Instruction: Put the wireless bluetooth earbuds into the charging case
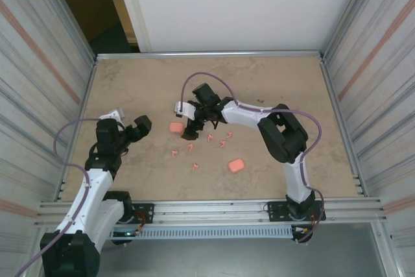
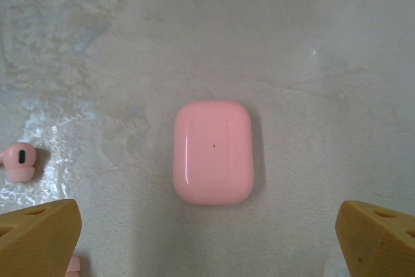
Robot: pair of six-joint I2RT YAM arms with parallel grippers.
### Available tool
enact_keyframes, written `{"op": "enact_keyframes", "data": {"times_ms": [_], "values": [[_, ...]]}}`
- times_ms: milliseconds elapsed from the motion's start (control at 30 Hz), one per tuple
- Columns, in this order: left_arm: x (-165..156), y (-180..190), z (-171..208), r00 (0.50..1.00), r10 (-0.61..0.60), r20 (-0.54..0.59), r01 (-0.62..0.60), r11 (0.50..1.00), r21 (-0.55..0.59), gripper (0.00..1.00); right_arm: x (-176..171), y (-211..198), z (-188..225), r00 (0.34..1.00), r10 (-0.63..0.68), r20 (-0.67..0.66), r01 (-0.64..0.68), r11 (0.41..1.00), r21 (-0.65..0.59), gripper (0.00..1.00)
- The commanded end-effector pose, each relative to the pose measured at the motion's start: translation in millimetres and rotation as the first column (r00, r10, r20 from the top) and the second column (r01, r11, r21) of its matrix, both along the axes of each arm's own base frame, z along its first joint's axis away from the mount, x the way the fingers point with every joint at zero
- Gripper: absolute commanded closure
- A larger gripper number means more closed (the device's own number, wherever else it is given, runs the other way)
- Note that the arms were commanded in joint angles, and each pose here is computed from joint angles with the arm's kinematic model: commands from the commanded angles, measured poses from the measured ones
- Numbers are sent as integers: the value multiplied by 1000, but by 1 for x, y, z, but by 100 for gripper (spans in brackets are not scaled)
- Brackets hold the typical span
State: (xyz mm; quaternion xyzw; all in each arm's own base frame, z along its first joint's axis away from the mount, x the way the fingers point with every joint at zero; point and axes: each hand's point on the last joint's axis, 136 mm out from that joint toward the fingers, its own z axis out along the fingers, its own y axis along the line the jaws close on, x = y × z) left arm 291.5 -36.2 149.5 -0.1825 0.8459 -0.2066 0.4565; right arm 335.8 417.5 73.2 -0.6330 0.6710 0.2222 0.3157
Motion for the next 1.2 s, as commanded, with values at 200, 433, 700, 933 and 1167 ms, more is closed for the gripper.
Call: {"op": "enact_keyframes", "data": {"times_ms": [200,433,700,933,1167], "values": [[-3,6,0,1000,23,2,-23,1000,16,1,0,14,-21,999,34,-25,-35,998,-53,6],[-3,6,1,1000,25,7,-25,999,20,1,4,18,-35,998,24,-58,-28,997,-72,13],[-2,6,1,1000,26,6,-26,999,20,1,5,22,-44,996,21,-86,-27,996,-80,23],[-2,6,2,1000,23,5,-23,1000,19,1,8,23,-46,996,20,-84,-28,995,-94,34],[-2,6,2,1000,22,4,-22,1000,21,1,8,23,-52,996,28,-86,-39,991,-127,42]]}}
